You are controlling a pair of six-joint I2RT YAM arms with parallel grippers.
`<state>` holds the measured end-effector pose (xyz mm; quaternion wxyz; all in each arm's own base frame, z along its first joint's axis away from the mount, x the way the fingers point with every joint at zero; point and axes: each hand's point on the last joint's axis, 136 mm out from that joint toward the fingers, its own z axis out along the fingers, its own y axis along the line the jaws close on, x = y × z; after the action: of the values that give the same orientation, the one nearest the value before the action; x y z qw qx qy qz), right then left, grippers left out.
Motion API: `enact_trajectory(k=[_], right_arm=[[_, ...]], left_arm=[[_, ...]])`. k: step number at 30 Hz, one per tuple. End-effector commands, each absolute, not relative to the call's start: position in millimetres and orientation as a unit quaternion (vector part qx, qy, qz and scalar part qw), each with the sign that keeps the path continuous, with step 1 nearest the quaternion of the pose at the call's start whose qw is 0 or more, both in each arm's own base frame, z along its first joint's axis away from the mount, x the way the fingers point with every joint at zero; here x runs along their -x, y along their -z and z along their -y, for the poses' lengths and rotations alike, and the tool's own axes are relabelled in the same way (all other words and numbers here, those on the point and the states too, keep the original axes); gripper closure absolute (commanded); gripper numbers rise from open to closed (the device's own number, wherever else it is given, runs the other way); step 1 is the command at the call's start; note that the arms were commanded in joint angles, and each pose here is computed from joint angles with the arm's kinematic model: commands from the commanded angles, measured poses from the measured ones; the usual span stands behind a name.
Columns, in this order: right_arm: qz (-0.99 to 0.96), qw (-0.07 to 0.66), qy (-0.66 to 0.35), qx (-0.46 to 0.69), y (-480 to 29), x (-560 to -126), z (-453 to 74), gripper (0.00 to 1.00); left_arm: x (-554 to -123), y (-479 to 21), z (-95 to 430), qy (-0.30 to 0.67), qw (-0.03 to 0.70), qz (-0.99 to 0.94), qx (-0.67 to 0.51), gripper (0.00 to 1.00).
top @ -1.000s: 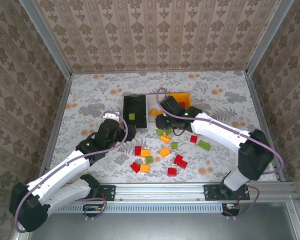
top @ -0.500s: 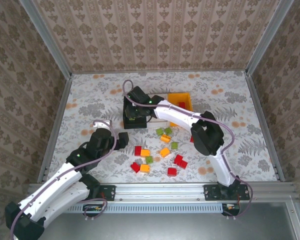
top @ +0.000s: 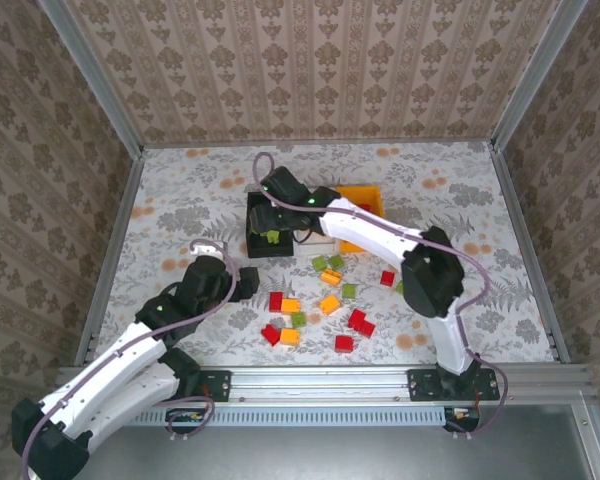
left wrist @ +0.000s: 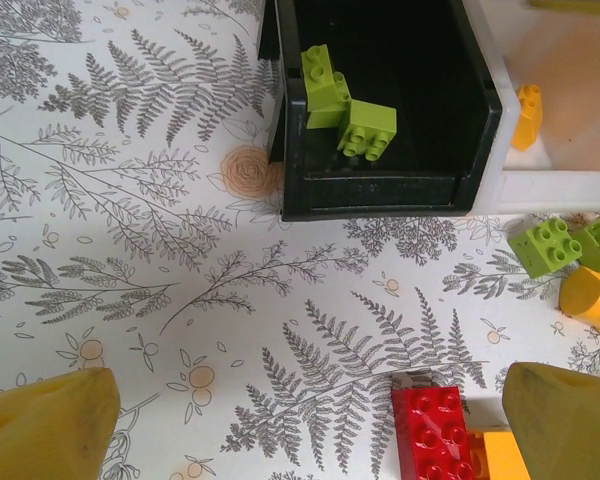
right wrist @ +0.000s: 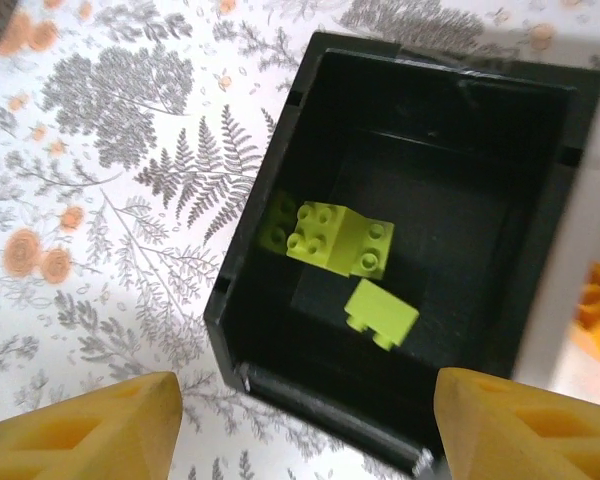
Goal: Sort the legos into containers by color
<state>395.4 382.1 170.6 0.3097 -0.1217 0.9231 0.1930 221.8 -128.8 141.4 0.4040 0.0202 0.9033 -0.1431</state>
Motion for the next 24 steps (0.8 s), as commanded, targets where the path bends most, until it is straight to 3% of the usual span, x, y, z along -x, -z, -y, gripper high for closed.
enact_trajectory(k=[1,13,24], right_arm=[[-0.908,0.355,-0.203,0.092,-215,-382,-353,0.31],[-0.932,0.337,-0.135,0.007,-181,-283,-206,0.28],[-0.962,0.213,-0.023,-0.172,-75,-236,-79,0.27]], left_arm=[[-231,-158,137,0.163,0.422,-0.892,-0.018,0.00],[-244,-151,154,0.184,0.417,-0.890,-0.017,0.00],[-248,-130,164,0.188,0.388,-0.902,-0.014,0.00]])
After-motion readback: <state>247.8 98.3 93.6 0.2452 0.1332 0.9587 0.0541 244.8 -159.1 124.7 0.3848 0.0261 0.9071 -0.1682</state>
